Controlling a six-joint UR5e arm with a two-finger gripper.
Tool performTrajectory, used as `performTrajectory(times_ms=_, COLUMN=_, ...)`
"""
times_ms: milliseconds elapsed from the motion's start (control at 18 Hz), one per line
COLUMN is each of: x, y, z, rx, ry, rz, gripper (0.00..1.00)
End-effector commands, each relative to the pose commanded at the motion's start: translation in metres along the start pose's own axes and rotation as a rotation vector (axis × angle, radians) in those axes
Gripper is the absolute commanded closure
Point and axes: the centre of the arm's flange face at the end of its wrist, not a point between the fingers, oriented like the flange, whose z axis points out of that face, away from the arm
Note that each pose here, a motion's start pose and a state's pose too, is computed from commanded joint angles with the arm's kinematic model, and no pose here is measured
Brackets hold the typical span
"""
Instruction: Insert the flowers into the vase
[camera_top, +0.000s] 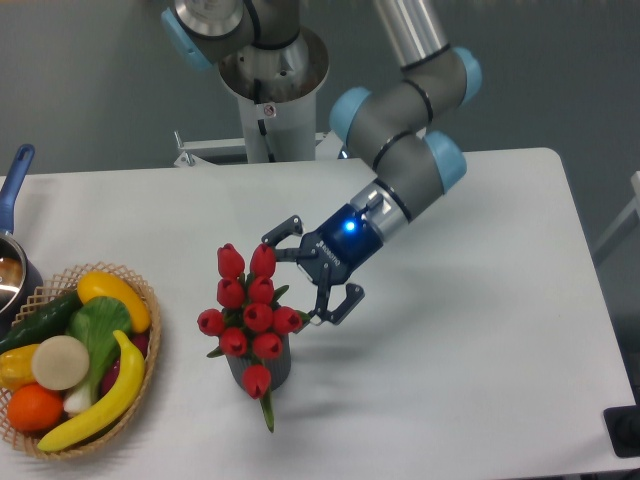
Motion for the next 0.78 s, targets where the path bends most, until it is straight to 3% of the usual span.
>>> performTrajectory(times_ms=278, x=0.008, y=-0.046, z=-0.051, rx=-0.179, ry=-0.127, rz=0.069, gripper=0.0)
performTrajectory(times_ms=444, x=-0.004, y=-0.041, z=-0.098, rx=-0.367, ry=-0.244, rz=0.067, gripper=0.0)
performTrajectory(times_ms=778, x=-0.023, y=-0.041, z=-0.186, rx=-0.481, ry=-0.413, rz=0.031, gripper=0.0)
